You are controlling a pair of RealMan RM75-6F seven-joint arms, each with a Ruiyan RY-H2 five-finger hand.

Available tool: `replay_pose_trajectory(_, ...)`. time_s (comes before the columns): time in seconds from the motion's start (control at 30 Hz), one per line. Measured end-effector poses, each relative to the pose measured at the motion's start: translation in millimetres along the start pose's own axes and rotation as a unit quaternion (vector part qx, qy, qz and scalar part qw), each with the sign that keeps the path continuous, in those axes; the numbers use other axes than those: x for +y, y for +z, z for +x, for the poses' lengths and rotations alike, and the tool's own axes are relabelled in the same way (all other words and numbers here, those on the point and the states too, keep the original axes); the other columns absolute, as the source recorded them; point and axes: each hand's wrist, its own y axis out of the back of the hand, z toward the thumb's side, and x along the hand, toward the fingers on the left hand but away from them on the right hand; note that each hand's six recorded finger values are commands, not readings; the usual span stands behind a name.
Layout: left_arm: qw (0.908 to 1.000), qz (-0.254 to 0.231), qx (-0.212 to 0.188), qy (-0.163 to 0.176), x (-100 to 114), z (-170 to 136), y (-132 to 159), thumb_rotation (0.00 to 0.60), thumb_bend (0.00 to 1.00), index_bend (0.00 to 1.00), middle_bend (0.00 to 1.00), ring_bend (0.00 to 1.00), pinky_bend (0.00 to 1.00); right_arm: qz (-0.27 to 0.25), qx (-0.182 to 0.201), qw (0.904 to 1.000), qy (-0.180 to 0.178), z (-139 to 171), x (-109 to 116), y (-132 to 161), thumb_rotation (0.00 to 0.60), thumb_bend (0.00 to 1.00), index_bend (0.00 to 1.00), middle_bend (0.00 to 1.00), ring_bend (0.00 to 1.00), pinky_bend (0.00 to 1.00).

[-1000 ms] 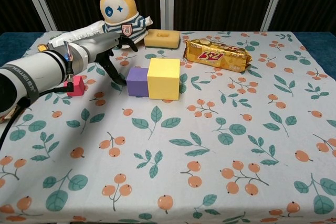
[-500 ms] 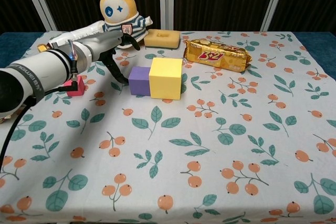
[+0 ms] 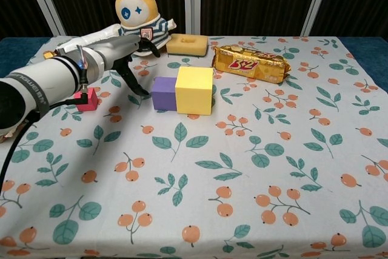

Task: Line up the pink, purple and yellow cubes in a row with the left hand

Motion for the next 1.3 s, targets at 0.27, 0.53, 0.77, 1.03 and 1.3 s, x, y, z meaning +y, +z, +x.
replay_pose_trajectory(0.27, 0.9999, -0.008, -0.001, -0.008, 14.2, -18.1, -19.4, 0.6, 0.18, 0.27, 0.14, 0.12, 0.21, -0.003, 0.013, 0.9999, -0.001, -2.4, -0.6, 5.6, 0.6, 0.16, 0.04, 0.2, 0.13, 0.23)
replay_pose_trajectory(0.53, 0.9987, 0.0, 0.038, -0.035, 12.8, -62.8, -68.1, 0.6, 0.17, 0.37, 0.14, 0.12, 0.21, -0.006, 0.024, 0.9997, 0.001, -3.6, -2.5, 9.8, 0.6, 0.16, 0.03, 0.2, 0.13, 0.23)
replay_pose_trajectory(0.77, 0.9961, -0.009, 0.076, -0.044, 4.9, -75.2, -92.5, 0.6, 0.19, 0.39, 0.14, 0.12, 0.21, -0.008, 0.032, 0.9995, 0.0, -4.5, -2.7, 13.6, 0.6, 0.16, 0.04, 0.2, 0.13, 0.23)
replay_pose_trajectory(1.03, 0.9933, -0.03, 0.103, -0.041, 6.5, -66.6, -103.7, 0.6, 0.24, 0.42, 0.13, 0.12, 0.22, -0.008, 0.033, 0.9994, 0.0, -4.9, -2.6, 13.6, 0.6, 0.16, 0.04, 0.2, 0.13, 0.23)
replay_pose_trajectory(1.3, 0.9919, -0.036, 0.112, -0.049, 2.2, -60.9, -104.8, 0.6, 0.28, 0.48, 0.16, 0.12, 0.22, -0.01, 0.03, 0.9995, 0.001, -5.5, -3.7, 11.4, 0.6, 0.16, 0.04, 0.2, 0.13, 0.23)
